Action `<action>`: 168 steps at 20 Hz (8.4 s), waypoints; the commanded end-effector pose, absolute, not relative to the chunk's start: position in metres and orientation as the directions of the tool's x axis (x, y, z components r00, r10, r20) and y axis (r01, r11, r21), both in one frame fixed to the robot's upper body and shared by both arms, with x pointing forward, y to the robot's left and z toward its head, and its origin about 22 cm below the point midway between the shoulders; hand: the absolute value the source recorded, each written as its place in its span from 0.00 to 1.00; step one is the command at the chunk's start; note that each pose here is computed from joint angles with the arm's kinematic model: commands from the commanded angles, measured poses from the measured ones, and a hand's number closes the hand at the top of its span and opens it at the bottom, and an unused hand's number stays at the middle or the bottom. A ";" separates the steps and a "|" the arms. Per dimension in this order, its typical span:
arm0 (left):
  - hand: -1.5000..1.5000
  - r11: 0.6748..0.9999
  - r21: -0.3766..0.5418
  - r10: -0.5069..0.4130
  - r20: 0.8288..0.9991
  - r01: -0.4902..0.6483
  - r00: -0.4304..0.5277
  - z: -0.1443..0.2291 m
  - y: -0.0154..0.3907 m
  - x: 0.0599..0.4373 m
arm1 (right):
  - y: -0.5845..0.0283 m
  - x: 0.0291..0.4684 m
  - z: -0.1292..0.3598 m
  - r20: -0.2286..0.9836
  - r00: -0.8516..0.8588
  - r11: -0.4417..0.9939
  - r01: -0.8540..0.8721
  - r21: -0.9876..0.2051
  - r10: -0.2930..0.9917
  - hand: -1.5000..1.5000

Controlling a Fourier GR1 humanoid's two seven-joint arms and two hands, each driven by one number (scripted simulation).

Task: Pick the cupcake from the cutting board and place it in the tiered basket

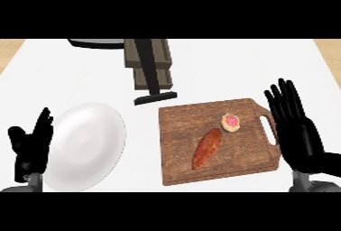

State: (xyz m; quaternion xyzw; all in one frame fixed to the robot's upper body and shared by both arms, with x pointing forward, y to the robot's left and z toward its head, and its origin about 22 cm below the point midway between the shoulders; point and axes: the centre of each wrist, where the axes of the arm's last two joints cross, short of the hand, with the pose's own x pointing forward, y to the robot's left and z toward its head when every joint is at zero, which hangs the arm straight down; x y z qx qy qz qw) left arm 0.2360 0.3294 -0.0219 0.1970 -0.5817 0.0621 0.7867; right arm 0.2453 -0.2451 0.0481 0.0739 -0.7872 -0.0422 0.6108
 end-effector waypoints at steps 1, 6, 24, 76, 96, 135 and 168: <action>0.50 0.923 0.218 -0.139 0.957 -0.317 0.254 -0.022 0.327 0.225 | -0.248 0.270 0.061 0.940 -0.249 0.963 -0.194 0.187 -0.233 1.00; 0.50 0.976 0.199 -0.210 0.967 -0.083 -0.142 0.041 0.247 0.283 | -0.243 0.309 0.106 0.849 -0.242 0.786 -0.554 0.276 -0.469 1.00; 0.50 0.983 0.180 -0.181 0.976 -0.019 -0.116 0.033 0.200 0.280 | -0.396 0.343 0.192 0.964 -0.250 0.475 -0.862 -0.179 -0.091 0.00; 0.50 0.978 0.202 -0.206 0.974 -0.051 -0.093 0.024 0.192 0.271 | -0.252 0.308 0.197 0.211 -0.850 -0.237 -0.359 -0.903 0.483 0.00; 0.50 0.981 0.185 -0.190 0.976 -0.051 -0.102 0.027 0.206 0.281 | -0.279 0.358 0.141 0.225 -0.775 -0.189 -0.405 -0.895 0.591 0.00; 0.50 0.980 0.188 -0.194 0.975 -0.063 -0.105 0.031 0.202 0.263 | -0.220 0.360 0.065 0.283 -0.785 -0.206 -0.456 -0.866 0.551 0.00; 0.50 0.982 0.190 -0.191 0.979 -0.019 -0.070 0.028 0.194 0.275 | -0.039 0.358 0.156 -0.198 -0.249 -0.256 -0.227 -0.939 0.948 1.00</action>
